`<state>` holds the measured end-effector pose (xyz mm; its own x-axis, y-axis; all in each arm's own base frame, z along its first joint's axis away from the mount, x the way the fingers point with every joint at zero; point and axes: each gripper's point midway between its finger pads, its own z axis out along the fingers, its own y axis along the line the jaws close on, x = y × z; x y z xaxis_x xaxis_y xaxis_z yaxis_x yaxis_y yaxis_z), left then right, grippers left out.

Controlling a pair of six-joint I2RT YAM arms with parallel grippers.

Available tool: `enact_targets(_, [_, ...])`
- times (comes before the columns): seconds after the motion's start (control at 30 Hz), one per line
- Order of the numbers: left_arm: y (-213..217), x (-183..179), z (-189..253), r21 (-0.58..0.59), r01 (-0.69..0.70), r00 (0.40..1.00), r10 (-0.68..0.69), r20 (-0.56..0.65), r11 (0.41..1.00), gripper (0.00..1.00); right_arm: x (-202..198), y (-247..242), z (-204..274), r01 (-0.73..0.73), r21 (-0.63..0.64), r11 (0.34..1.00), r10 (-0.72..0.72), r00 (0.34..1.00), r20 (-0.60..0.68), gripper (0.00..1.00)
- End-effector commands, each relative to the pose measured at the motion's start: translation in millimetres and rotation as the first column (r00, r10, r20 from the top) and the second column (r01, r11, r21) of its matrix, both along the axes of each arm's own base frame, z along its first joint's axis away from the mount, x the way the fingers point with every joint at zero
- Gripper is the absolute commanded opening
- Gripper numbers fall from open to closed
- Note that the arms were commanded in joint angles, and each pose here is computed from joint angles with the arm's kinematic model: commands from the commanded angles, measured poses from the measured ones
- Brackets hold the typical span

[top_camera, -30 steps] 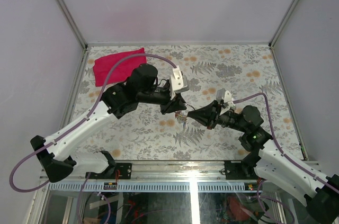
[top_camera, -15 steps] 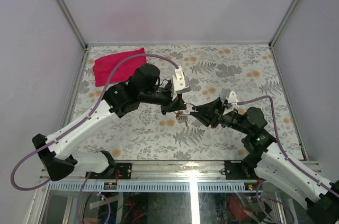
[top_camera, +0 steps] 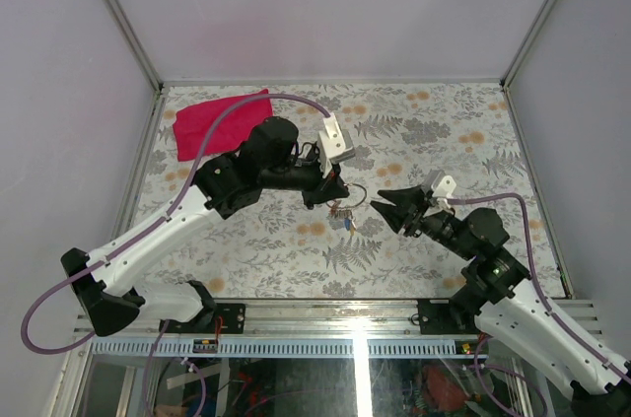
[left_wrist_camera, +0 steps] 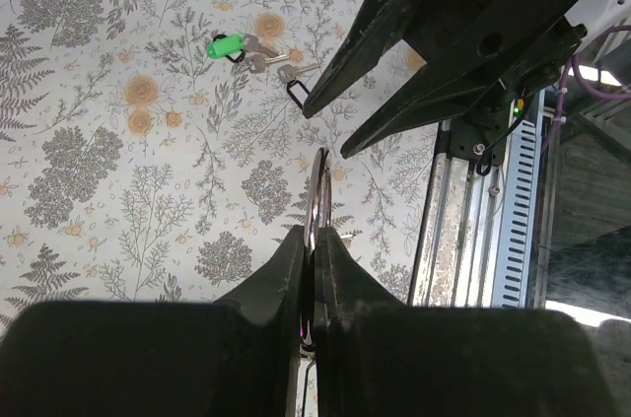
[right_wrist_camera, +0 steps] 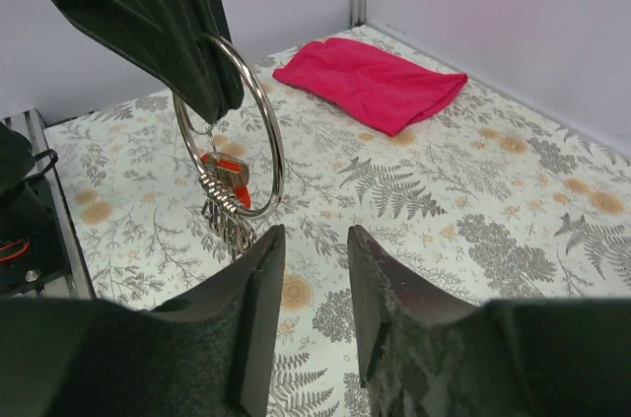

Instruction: Put the keys on the keyring

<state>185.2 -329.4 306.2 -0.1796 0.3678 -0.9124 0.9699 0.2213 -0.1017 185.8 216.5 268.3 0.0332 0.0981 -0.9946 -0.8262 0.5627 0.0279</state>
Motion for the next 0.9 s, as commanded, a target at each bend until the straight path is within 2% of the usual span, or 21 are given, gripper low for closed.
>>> enact_targets(0.0, [-6.7, 6.9, 23.9, -0.087, -0.027, 0.999, 0.03, 0.034, 0.996, 0.0, 1.4, -7.5, 16.6, 0.036, 0.001, 0.999, -0.036, 0.997, 0.069, 0.35])
enact_targets(0.1, [-6.0, 6.9, 27.1, -0.095, -0.03, 0.999, 0.034, 0.04, 0.995, 0.0, -7.1, -3.1, 14.0, -0.019, -0.032, 0.999, 0.022, 0.995, 0.096, 0.29])
enact_targets(0.17, [-5.1, 8.3, 28.1, -0.096, -0.038, 0.998, 0.043, 0.045, 0.995, 0.0, -16.2, 1.7, 11.8, -0.079, -0.066, 0.995, 0.086, 0.99, 0.113, 0.17])
enact_targets(0.3, [-2.0, 13.3, 33.8, -0.106, -0.068, 0.995, 0.076, 0.067, 0.992, 0.0, -32.1, 12.9, 9.8, -0.199, -0.125, 0.972, 0.214, 0.97, 0.115, 0.12])
enact_targets(0.47, [-0.5, 14.0, 43.3, -0.126, -0.069, 0.992, 0.081, 0.098, 0.99, 0.0, -38.6, 25.4, -0.5, -0.292, -0.155, 0.944, 0.304, 0.951, 0.055, 0.16])
enact_targets(0.77, [0.7, 20.3, 52.8, -0.128, -0.088, 0.987, 0.104, 0.126, 0.988, 0.0, -55.4, 47.1, -9.4, -0.361, -0.152, 0.92, 0.374, 0.925, 0.068, 0.22])
enact_targets(0.87, [0.2, 20.9, 54.2, -0.129, -0.089, 0.986, 0.106, 0.126, 0.988, 0.0, -54.7, 56.8, -12.6, -0.343, -0.14, 0.929, 0.357, 0.93, 0.088, 0.25])
